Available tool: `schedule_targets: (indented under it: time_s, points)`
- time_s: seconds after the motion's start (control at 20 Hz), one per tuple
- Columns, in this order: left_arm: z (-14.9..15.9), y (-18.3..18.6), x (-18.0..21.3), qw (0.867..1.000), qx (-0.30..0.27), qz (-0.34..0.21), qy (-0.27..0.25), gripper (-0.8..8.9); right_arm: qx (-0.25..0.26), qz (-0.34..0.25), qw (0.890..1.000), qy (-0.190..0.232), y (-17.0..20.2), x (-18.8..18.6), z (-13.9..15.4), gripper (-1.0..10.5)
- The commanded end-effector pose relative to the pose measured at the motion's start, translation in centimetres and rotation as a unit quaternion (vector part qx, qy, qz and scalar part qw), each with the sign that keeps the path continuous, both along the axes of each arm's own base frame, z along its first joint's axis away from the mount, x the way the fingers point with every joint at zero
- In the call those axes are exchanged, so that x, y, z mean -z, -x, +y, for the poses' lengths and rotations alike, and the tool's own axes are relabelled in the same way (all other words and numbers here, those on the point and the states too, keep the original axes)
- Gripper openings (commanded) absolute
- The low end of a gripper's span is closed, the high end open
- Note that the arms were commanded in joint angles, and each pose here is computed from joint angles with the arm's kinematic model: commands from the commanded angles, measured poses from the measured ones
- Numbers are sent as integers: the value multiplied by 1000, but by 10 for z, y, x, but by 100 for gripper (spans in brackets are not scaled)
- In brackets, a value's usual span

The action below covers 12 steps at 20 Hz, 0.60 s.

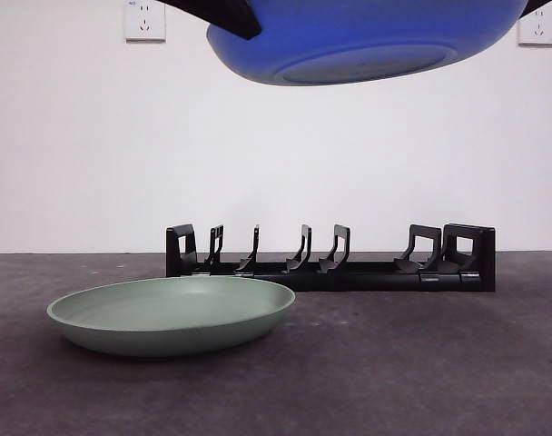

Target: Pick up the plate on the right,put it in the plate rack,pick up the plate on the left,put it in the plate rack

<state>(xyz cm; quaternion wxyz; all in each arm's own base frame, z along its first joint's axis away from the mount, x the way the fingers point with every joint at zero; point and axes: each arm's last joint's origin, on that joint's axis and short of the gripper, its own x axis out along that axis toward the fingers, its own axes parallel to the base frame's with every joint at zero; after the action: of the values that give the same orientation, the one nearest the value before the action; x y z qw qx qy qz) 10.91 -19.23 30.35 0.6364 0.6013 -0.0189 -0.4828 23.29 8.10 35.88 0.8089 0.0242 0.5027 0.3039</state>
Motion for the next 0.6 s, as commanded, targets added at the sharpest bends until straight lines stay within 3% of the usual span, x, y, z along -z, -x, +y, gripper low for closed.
schedule_targets:
  time_s: [0.05,0.25,0.3,0.45,0.6]
  points:
    - [1,1,0,1000,-17,10,8,-8,-1,-2,1000,-2,-1,0,1,-12]
    - [1,2,2,999,-23,25,6,-8,0,-13,1000,-7,-3,-2,1,12]
    - [1,3,2,999,-22,25,4,-8,0,-15,1000,-7,-3,-2,2,53]
    - [0,4,2,999,-24,34,10,-8,0,-24,1000,-10,-5,-4,2,327]
    - [0,4,2,998,-34,51,24,-8,5,-48,999,-11,-5,-16,1,412]
